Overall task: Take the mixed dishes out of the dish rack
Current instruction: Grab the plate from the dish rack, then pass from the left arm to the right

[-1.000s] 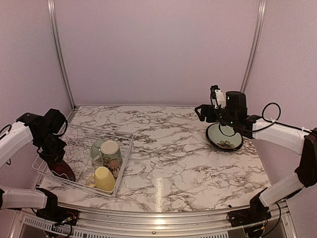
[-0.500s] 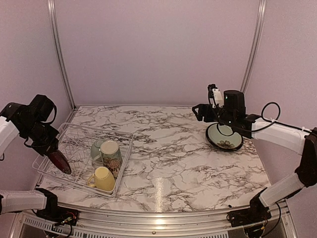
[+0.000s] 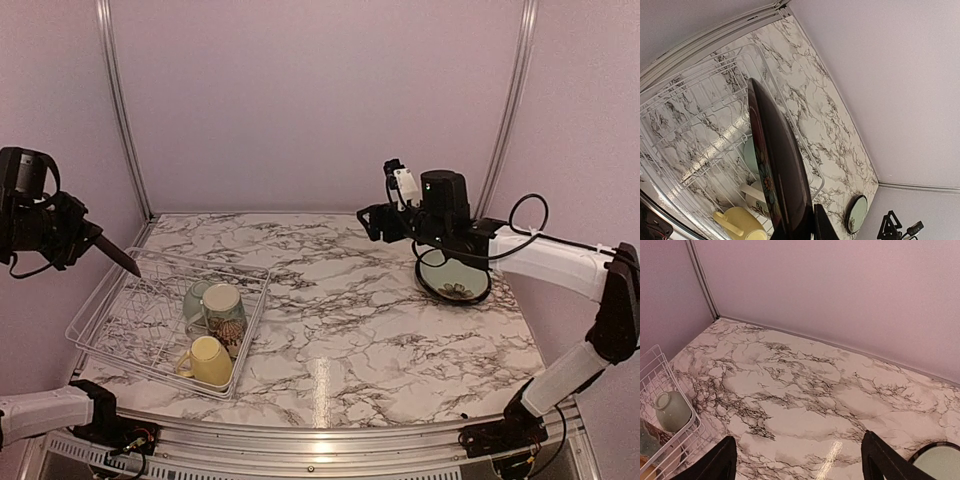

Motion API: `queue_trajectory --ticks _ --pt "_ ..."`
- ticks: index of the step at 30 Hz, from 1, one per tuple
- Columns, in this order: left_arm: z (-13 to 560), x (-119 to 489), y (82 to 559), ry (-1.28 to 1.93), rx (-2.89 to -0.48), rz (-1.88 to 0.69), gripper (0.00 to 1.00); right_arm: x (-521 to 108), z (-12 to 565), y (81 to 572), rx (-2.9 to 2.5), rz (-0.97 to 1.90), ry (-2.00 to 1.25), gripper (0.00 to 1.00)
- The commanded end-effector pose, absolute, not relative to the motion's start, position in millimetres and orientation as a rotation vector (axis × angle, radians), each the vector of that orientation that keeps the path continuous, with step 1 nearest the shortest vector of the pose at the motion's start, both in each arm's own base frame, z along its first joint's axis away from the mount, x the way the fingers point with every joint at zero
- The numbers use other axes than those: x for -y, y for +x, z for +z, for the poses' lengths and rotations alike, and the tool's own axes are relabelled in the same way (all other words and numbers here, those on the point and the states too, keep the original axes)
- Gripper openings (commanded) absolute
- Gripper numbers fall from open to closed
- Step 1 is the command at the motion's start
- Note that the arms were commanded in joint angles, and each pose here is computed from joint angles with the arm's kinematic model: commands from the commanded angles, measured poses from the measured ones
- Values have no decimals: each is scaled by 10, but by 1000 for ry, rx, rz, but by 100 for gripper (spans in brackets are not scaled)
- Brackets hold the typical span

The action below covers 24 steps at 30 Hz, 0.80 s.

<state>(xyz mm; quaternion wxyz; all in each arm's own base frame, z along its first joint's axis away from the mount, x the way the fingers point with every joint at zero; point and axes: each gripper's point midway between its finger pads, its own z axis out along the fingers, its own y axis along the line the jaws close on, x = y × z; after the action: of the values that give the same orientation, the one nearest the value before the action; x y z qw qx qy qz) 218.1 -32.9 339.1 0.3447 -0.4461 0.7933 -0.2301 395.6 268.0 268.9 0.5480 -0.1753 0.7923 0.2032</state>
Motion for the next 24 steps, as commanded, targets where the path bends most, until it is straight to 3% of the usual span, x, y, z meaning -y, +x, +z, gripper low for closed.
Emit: queue_trajectory --ticks 1,14,24 --pt "3655 497 2409 -1041 -1982 -742 0 -3079 2807 3873 -1835 455 -537 82" --pt "3741 1128 2835 -878 -1986 -1130 0 -4579 3287 2921 -1405 475 -1024 81" --pt "3631 1276 2881 -920 -1961 -1259 0 -5237 3393 2813 -1265 272 -1011 81"
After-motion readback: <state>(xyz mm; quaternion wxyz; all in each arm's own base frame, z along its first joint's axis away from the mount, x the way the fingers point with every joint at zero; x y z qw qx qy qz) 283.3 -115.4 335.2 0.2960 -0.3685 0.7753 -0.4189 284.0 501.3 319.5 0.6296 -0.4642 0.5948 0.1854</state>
